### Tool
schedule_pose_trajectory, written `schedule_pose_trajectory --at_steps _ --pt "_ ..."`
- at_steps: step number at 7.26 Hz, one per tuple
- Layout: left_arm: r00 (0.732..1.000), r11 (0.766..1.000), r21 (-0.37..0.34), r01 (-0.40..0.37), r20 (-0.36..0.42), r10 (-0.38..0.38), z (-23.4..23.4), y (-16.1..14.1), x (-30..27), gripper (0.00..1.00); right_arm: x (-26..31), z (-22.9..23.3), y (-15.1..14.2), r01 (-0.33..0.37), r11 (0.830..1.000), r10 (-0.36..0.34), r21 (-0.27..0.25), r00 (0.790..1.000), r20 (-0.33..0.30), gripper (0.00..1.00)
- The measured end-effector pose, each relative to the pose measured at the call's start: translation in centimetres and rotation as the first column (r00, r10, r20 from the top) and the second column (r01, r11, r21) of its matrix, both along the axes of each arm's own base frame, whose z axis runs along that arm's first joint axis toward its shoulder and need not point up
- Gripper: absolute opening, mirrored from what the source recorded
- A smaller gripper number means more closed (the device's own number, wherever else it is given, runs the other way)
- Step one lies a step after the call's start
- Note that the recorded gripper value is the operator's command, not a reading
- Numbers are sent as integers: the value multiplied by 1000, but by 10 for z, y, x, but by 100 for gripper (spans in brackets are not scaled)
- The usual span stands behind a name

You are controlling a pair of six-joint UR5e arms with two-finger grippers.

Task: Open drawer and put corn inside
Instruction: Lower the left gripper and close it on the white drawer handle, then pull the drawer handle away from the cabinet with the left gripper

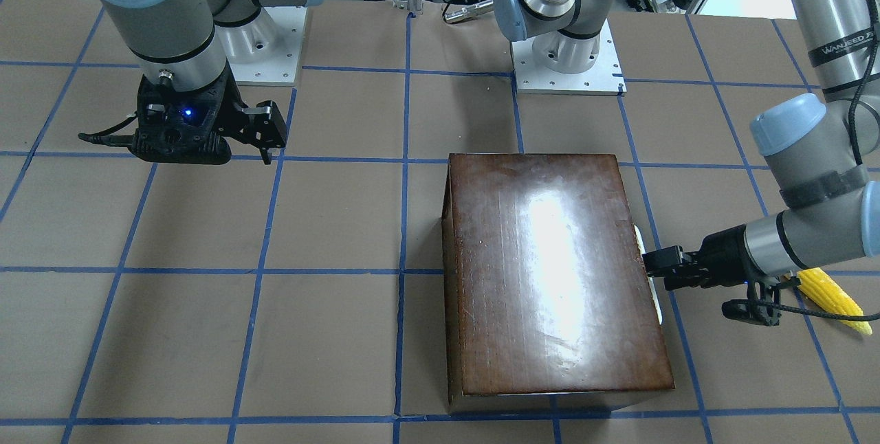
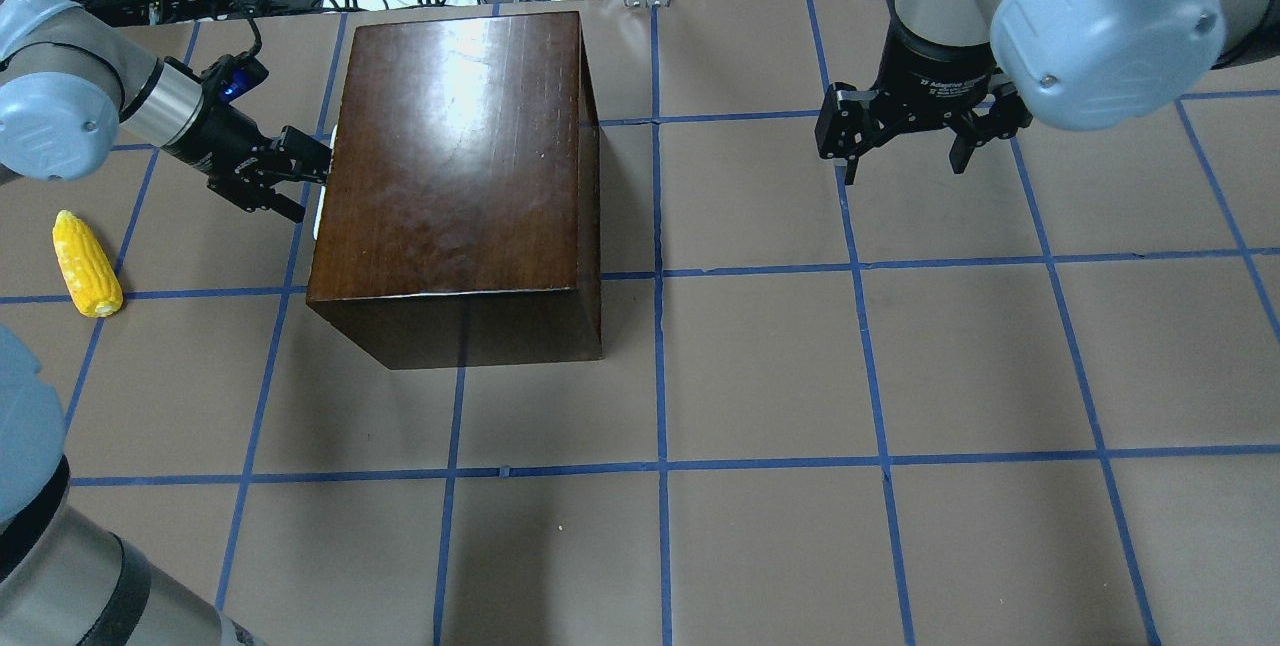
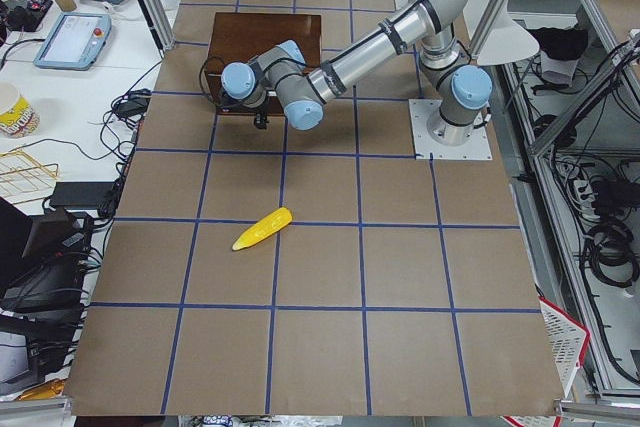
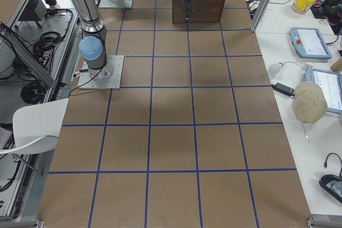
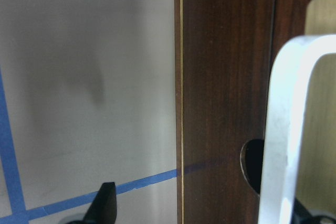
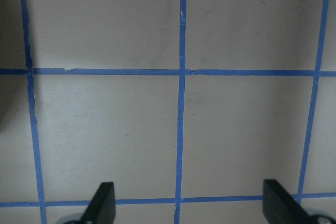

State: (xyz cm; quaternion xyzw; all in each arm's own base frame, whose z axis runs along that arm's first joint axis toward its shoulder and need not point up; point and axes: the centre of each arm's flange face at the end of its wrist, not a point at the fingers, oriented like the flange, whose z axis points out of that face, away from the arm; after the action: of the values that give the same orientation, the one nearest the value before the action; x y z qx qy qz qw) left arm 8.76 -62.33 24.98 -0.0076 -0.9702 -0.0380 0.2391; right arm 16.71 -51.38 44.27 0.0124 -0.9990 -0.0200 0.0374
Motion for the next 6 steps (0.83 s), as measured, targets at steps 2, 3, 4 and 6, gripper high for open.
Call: schedule_pose_trajectory --at_steps 2,3,4,6 --pt "1000 1000 -7 7 4 -7 1 -1 2 100 0 0 0 0 1000 0 0 1000 0 100" --pt "1000 1000 -12 12 5 -12 2 -1 4 100 0 0 0 0 1000 0 0 1000 0 100" --pt "1000 1000 -18 14 6 -14 2 -1 9 100 0 0 0 0 1000 0 0 1000 0 100" --pt "1000 999 -29 18 5 -18 3 0 20 100 0 0 0 0 1000 0 -1 1000 0 100"
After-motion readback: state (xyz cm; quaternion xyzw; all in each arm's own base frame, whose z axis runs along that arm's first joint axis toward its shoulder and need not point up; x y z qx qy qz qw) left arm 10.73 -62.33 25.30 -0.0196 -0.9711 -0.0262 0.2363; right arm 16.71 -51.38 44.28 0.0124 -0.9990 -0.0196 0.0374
